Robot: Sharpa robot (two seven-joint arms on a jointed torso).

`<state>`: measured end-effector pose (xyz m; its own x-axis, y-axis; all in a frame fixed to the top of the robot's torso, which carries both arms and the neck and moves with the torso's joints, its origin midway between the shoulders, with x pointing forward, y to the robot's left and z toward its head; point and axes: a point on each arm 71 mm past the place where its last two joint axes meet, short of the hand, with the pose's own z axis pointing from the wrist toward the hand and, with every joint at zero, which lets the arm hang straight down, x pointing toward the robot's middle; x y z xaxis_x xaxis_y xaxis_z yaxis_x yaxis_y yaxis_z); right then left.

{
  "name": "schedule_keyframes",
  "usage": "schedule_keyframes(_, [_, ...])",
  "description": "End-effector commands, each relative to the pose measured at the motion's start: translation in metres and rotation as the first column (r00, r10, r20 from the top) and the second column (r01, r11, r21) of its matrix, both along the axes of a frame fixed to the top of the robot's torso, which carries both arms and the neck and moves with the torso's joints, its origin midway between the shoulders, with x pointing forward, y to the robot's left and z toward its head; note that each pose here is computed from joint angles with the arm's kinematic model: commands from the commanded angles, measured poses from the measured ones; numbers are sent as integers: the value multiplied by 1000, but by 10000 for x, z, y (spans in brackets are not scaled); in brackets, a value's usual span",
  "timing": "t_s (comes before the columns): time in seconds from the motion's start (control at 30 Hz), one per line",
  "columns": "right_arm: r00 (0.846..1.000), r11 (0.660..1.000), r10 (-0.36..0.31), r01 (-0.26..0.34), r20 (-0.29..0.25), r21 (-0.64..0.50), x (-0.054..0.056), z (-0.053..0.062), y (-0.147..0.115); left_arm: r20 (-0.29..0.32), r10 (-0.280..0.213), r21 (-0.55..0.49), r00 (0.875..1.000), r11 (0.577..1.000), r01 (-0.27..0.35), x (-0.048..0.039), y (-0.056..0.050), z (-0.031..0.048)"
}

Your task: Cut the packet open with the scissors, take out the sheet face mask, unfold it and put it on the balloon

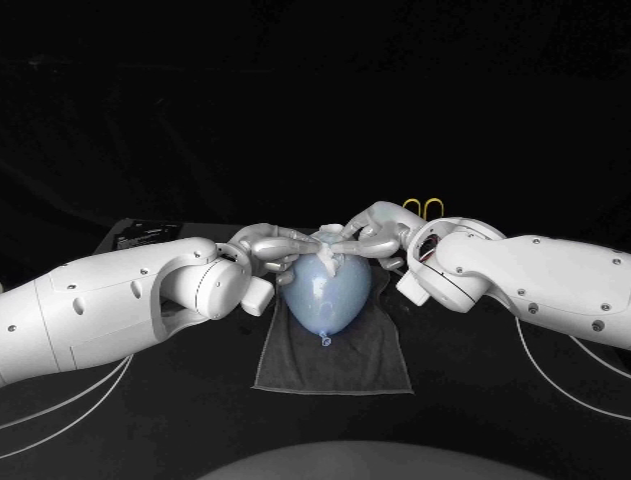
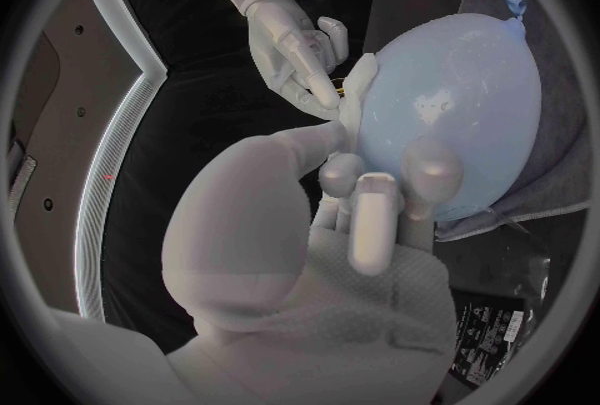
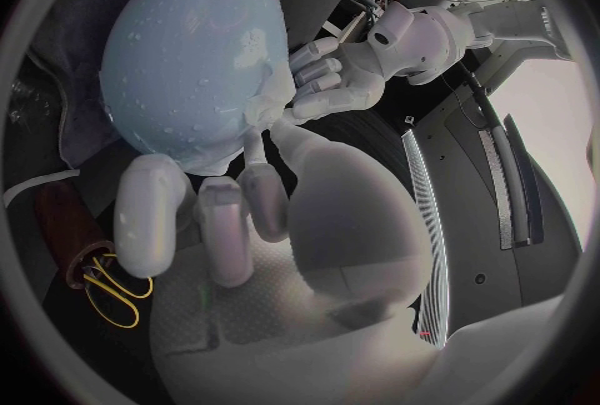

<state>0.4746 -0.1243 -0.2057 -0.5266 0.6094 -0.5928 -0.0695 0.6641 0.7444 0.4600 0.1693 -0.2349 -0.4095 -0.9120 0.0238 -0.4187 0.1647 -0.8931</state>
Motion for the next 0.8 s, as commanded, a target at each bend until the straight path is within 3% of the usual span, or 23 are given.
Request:
schedule_keyframes(0.03, [999, 999, 40, -40, 15, -17, -23, 8, 32, 0, 0, 20, 1000, 1000, 0, 11, 5, -1])
schedule_keyframes(0.57, [984, 990, 118, -106, 134, -90, -69, 68, 77, -15, 15, 52, 1000, 999, -14, 41, 87, -47])
schedule_keyframes(0.8, [978, 987, 135, -119, 157, -111, -71, 73, 100, -18, 13, 53, 1000, 999, -12, 31, 98, -49])
